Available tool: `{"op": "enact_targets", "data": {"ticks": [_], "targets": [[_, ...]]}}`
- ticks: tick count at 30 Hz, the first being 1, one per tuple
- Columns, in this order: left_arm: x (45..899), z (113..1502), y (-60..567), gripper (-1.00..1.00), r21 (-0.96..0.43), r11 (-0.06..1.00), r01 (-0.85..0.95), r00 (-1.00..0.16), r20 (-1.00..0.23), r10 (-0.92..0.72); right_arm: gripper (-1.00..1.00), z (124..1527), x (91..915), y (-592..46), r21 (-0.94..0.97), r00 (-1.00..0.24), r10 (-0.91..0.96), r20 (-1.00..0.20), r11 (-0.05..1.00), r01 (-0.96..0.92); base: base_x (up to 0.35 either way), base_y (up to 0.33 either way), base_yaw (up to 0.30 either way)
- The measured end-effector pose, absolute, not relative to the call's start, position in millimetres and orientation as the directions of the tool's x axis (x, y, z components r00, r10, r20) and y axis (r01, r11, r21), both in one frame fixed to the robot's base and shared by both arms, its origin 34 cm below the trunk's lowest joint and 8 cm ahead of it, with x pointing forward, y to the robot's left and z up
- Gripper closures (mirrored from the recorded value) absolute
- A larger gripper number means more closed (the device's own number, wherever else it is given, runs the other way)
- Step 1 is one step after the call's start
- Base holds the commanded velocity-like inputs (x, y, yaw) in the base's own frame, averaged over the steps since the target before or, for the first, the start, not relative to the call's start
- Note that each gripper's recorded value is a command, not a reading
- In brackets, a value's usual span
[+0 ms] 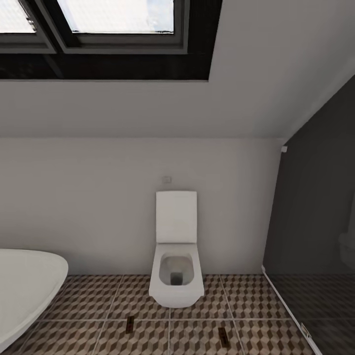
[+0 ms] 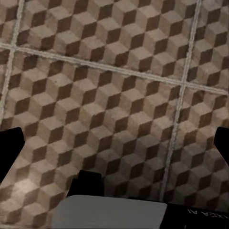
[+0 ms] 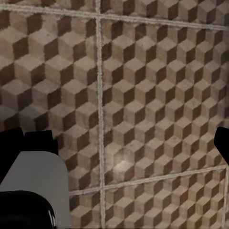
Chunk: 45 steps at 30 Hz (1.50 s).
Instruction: Take the four mousetraps from the cabinet in the bathroom and place them on the bathroom floor. Make sure all four end up on the same floor surface, and ensure that at least two of them are either under or directly next to the same bathroom sink.
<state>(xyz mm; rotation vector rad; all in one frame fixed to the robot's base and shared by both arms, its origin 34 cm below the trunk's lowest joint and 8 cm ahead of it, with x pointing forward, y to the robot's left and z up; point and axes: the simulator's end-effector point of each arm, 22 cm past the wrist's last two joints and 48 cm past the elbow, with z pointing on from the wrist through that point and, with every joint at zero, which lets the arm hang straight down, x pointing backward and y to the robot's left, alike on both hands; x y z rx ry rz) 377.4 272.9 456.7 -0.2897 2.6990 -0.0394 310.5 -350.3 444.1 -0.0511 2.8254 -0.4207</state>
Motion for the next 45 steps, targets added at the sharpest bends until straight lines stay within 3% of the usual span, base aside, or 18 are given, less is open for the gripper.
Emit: {"op": "enact_targets", "data": {"ticks": [45], "targets": [[360, 522, 272, -1.00, -0.062, 0.981, -0.184, -0.900, -0.391, -0.193, -1.00, 510, 290, -347, -0.283, -0.958, -0.073, -0.279, 0.959, 0.009, 0.000, 0.000, 0.000]]}}
